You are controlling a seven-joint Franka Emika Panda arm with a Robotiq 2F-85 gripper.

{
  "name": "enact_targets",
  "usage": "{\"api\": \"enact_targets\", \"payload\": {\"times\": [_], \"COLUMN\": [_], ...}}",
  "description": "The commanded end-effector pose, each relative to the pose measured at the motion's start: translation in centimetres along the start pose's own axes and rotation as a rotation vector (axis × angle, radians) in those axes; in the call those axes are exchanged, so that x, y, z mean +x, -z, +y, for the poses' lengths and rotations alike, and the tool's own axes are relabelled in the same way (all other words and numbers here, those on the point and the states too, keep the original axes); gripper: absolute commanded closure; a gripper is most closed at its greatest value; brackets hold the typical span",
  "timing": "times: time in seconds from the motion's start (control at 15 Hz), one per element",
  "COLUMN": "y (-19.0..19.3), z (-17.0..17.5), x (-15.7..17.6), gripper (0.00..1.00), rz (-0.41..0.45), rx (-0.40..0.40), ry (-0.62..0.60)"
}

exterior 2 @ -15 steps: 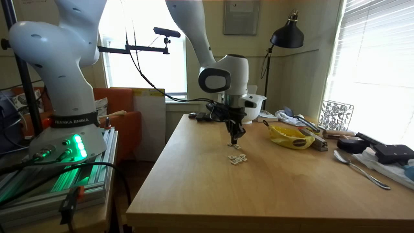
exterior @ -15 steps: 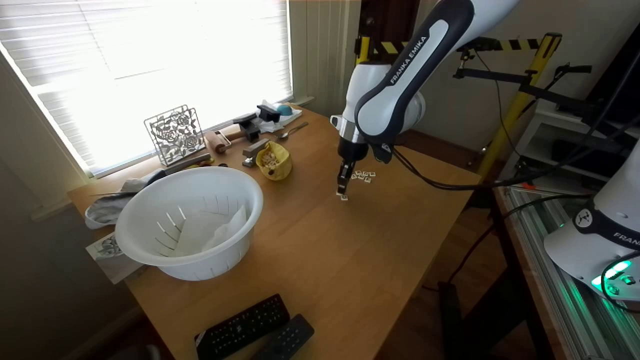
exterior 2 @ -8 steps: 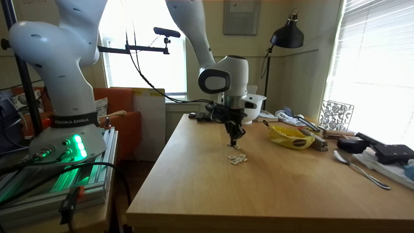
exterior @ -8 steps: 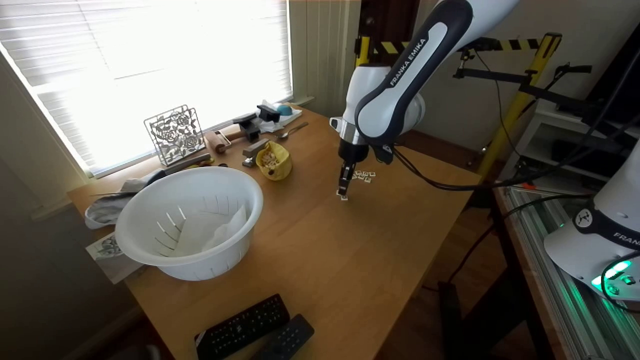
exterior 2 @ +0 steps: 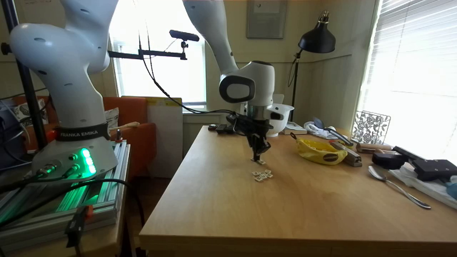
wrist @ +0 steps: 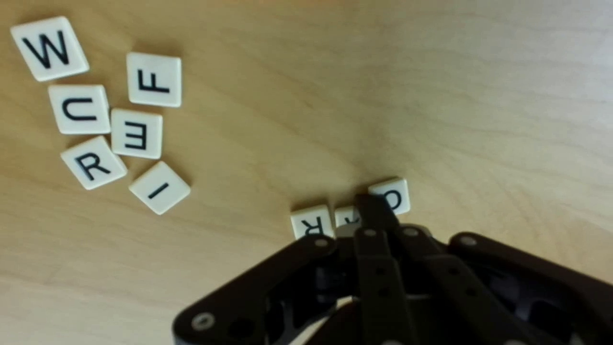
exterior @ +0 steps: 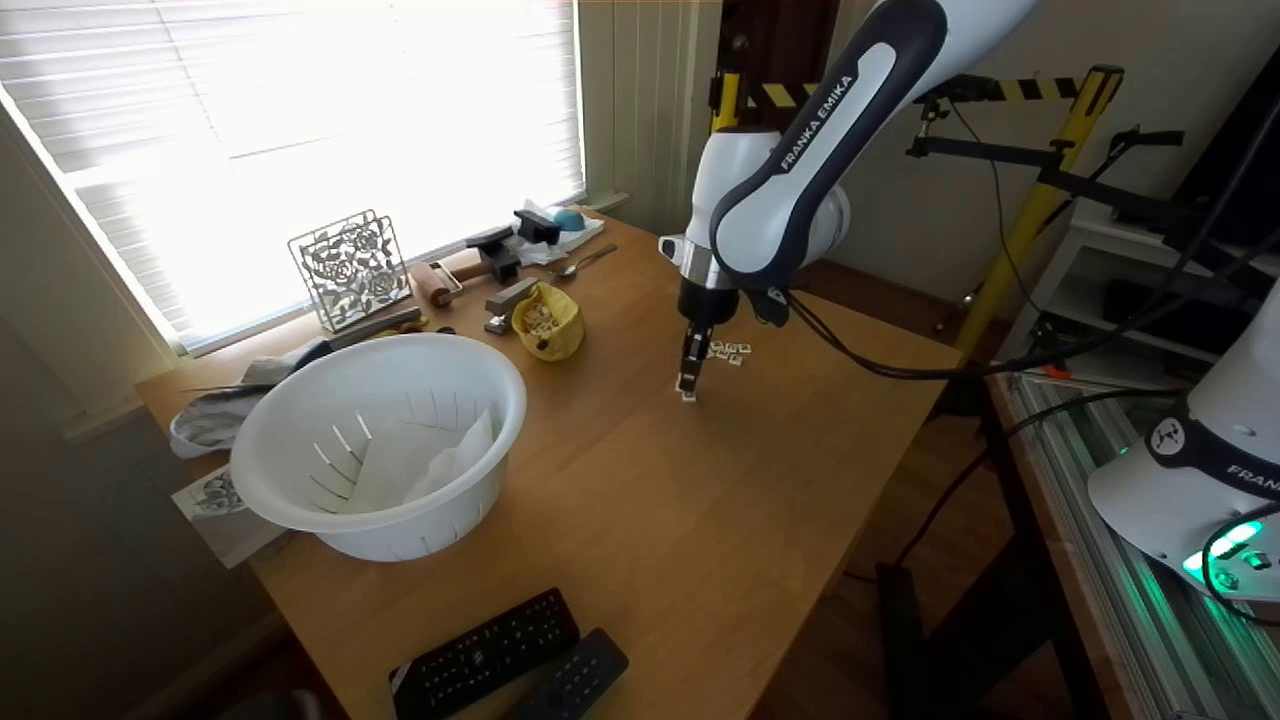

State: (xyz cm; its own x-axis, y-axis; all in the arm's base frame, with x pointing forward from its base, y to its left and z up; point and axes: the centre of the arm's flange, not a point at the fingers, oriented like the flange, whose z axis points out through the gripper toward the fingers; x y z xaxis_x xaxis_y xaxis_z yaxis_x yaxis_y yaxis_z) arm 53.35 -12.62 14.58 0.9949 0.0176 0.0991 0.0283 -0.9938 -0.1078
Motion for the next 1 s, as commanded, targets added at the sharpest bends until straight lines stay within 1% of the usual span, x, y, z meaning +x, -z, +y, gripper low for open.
{"api": "enact_targets", "payload": {"times": [0.0, 0.67, 0.93], "y": [-0.13, -0.08, 0.64], "z": [0.25, 0.56, 0.33], "x": [-0.64, -0.64, -0.59], "gripper": [1.0, 1.0, 1.0], "rz": [-0.034, -0.039, -0.027], "rx": [0.002, -0.006, 0.004], "ry": [0.027, 0.035, 0.037]}}
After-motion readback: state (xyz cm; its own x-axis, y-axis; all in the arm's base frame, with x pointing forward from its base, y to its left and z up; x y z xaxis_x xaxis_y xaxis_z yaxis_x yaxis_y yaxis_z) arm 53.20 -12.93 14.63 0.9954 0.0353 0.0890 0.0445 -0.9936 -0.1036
